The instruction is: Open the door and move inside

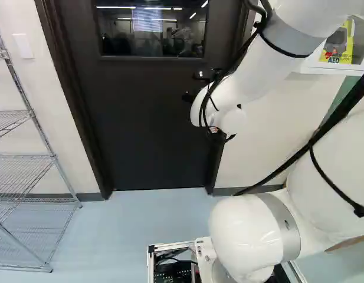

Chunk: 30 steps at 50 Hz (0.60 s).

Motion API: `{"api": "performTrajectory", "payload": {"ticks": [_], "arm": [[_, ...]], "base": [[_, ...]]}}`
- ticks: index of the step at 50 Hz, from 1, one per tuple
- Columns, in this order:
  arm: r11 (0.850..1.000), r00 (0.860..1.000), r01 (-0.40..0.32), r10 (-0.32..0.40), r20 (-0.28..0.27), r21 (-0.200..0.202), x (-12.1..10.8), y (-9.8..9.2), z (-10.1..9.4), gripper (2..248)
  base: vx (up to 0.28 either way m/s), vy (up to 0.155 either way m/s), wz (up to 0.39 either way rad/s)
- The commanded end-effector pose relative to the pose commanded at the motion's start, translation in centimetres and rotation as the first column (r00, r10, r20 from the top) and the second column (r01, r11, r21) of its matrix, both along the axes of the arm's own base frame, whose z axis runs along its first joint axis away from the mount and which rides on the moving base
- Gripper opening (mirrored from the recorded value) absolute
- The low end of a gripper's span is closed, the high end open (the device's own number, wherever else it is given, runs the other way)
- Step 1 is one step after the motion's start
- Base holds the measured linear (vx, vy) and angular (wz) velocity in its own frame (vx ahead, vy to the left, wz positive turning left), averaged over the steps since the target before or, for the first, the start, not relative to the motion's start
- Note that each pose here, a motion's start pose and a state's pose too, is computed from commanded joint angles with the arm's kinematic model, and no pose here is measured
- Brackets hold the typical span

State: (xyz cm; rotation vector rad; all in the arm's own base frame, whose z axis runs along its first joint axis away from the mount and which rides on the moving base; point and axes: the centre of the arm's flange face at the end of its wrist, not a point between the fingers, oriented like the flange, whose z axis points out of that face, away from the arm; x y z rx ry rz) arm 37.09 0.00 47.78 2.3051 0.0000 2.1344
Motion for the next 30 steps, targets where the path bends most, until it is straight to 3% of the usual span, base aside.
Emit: {"api": "performTrajectory", "payload": {"ticks": [30], "arm": [[1.000,0.998,0.000,0.000,0.058,0.000,5.4,0.0,3.4,247]], "base": [[0.000,0.000,0.000]]}}
